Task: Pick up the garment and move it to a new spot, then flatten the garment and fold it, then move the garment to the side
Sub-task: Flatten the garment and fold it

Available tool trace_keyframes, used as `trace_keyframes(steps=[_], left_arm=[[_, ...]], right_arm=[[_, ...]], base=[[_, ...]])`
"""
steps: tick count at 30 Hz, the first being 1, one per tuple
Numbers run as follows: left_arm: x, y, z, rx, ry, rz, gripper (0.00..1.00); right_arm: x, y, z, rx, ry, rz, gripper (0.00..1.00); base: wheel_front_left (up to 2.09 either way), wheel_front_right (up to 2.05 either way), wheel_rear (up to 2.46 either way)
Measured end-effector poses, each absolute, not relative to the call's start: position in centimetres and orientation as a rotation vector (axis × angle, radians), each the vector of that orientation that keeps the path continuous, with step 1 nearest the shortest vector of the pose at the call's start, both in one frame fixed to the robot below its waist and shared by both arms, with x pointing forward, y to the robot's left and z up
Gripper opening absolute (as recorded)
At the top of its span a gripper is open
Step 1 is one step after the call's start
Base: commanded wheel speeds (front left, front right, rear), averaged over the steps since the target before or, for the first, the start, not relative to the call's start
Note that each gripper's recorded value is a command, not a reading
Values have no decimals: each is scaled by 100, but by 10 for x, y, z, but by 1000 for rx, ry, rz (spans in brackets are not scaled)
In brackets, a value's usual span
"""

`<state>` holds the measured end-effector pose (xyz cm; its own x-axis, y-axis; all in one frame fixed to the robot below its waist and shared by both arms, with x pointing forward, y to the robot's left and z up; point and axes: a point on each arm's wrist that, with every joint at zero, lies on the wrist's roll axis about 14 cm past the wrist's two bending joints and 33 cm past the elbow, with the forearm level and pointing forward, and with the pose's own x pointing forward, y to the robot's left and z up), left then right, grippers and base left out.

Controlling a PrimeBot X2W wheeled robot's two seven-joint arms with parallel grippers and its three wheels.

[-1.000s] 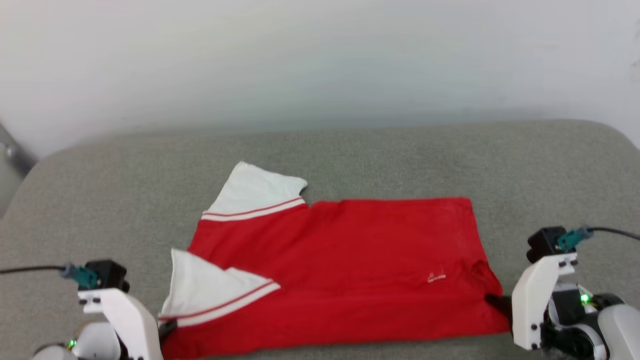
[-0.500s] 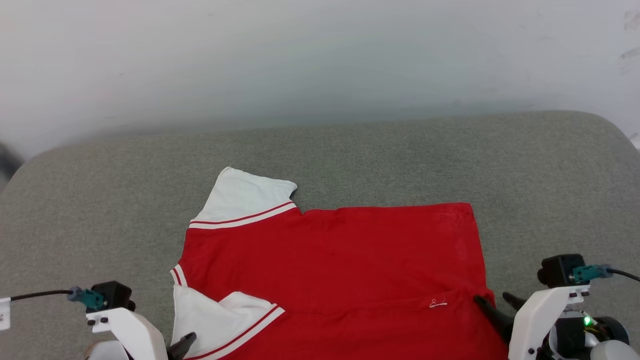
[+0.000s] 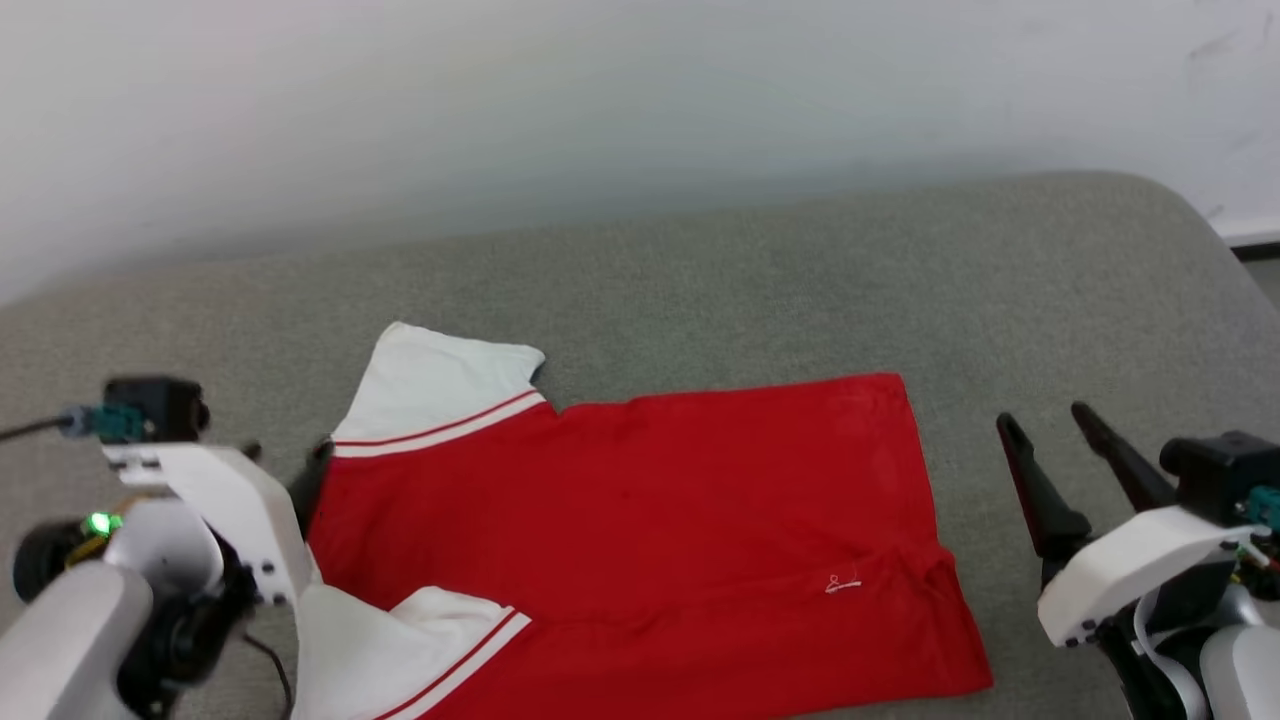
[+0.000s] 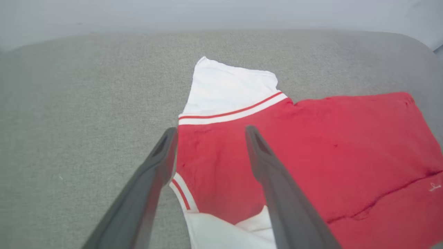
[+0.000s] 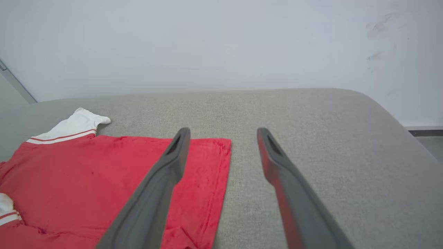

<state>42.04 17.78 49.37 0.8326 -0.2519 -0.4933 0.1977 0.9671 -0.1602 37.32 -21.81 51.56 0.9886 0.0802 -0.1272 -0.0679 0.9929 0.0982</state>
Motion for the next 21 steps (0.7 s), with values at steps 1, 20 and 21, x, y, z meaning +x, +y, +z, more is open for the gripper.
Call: trace_keyframes(steps=[1,20,21], left_arm=[[431,177,499,-89,511,-234,100],[598,145,469,48,626,-284,100],[600,144,460,48,672,-289,100]], right_arm=[[377,-219,521,87,111,70,100],[425,-248,506,89,87,-37,100],[426,-250,507,88,80,-43,100]], base=[[0,0,0],[0,0,0],[0,0,0]])
